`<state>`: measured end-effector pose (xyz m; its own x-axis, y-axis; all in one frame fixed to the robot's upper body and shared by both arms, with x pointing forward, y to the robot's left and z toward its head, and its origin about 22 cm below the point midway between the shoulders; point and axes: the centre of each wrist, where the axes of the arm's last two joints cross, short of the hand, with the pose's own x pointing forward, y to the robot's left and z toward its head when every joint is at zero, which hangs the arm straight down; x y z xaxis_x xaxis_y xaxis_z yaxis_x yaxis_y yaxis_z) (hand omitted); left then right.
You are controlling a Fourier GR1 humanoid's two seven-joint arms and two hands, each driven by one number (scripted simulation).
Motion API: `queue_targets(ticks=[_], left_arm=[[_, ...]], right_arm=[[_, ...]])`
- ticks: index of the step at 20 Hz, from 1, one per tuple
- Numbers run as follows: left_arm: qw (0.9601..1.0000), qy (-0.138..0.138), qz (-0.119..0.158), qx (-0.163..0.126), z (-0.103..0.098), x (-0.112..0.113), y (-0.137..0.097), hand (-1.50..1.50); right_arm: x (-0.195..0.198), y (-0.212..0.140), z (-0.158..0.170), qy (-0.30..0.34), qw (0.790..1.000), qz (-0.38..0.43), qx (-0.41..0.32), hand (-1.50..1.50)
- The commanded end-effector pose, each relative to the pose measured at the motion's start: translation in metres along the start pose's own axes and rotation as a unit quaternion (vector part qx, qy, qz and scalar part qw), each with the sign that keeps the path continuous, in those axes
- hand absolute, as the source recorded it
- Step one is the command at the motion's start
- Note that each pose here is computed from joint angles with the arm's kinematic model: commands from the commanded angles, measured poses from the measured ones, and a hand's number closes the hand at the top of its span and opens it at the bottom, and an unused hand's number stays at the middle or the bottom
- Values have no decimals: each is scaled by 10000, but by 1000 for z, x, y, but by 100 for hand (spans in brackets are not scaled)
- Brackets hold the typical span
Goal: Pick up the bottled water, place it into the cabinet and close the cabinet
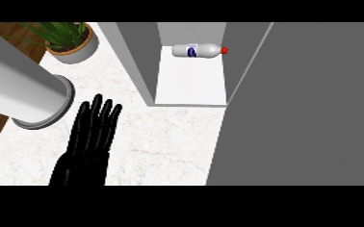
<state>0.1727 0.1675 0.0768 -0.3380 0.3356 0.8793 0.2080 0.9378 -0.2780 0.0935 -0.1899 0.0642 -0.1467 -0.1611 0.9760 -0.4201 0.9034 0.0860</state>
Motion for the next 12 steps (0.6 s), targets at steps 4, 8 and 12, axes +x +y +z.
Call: queue_targets(ticks=[4, 8, 12], left_arm=[[9993, -197, -105, 309, 37, 32, 16, -150], [9990, -294, -153, 303, 62, 52, 34, -150], [9987, -273, -81, 433, 72, 66, 48, -150]], right_arm=[[5, 17, 0, 221, 9907, 196, 1328, 150], [19, 22, 2, 272, 9867, 275, 1576, 150], [24, 55, -14, -46, 9853, 335, 1675, 150]])
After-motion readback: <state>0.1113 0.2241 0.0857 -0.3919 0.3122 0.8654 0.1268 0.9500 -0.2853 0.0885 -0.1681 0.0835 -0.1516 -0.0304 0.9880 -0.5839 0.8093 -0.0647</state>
